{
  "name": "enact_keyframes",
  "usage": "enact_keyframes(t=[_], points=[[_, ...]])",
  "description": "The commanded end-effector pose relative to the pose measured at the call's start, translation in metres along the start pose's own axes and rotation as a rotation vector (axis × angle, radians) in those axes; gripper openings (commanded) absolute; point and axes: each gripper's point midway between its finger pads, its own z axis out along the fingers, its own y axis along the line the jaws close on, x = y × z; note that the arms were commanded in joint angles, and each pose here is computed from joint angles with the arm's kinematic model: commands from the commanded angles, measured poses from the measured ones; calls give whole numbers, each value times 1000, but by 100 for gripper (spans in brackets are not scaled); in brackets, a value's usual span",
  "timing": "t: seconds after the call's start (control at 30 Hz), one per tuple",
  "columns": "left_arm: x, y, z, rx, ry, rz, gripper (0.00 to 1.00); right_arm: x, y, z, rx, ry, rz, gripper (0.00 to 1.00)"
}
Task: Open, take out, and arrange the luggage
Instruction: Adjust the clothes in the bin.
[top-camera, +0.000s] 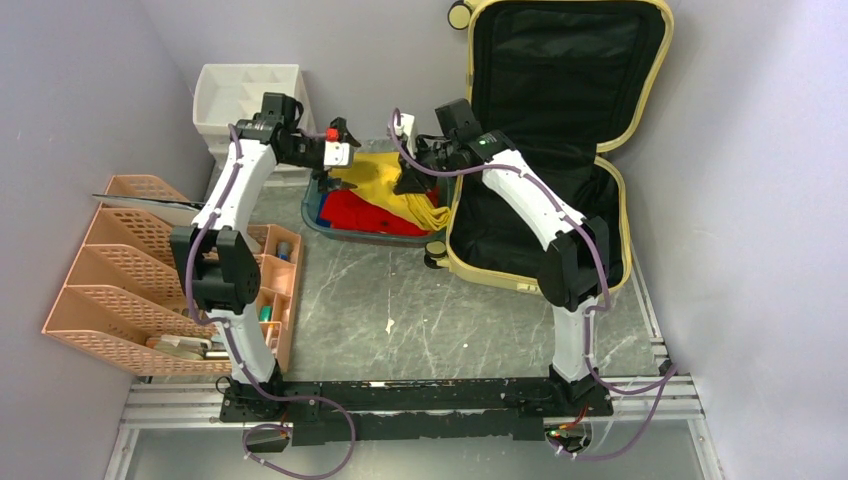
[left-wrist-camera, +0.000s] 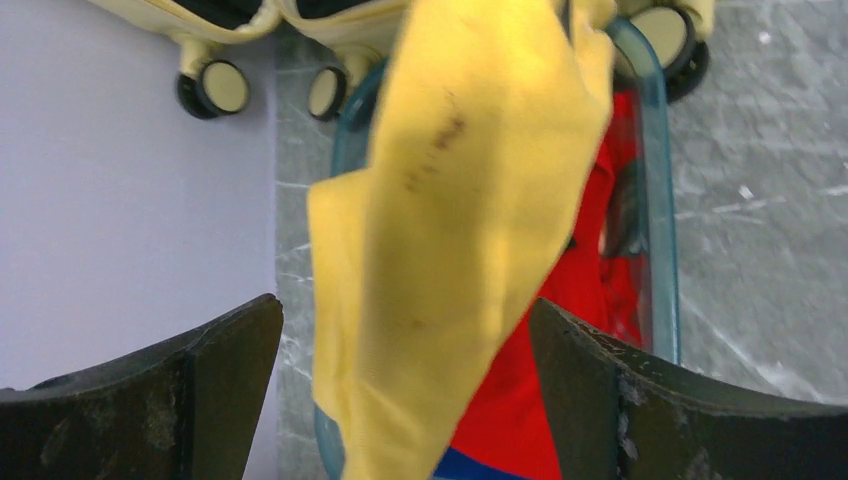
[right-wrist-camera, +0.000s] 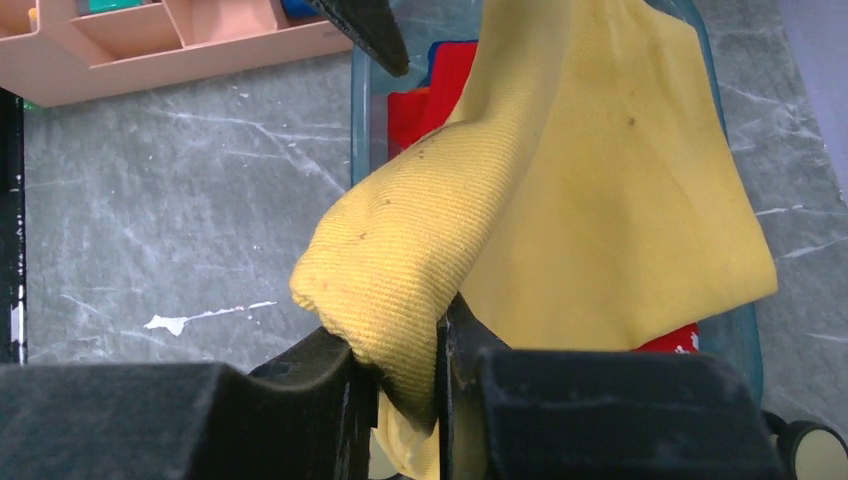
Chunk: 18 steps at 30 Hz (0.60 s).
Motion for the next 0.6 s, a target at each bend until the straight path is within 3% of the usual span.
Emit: enact_keyframes(t=[0.0,0.13,0.27,0.5,0.57], points=[[17,-29,-4,125,74,51,96,-71,10,-55,37,-144,-150,0],[35,-43,-1,163,117,21,96,-69,12,-55,24,-146,-155,0],[50,-28,3,82,162,38,96,-66,16,-55,3,-139,-160,0],[64,-10,6,8,196,40,84,-65,16,-59,5,-133,-181,0],[68,-7,6,6,206,35,69,-66,15,-61,7,-134,-186,0]])
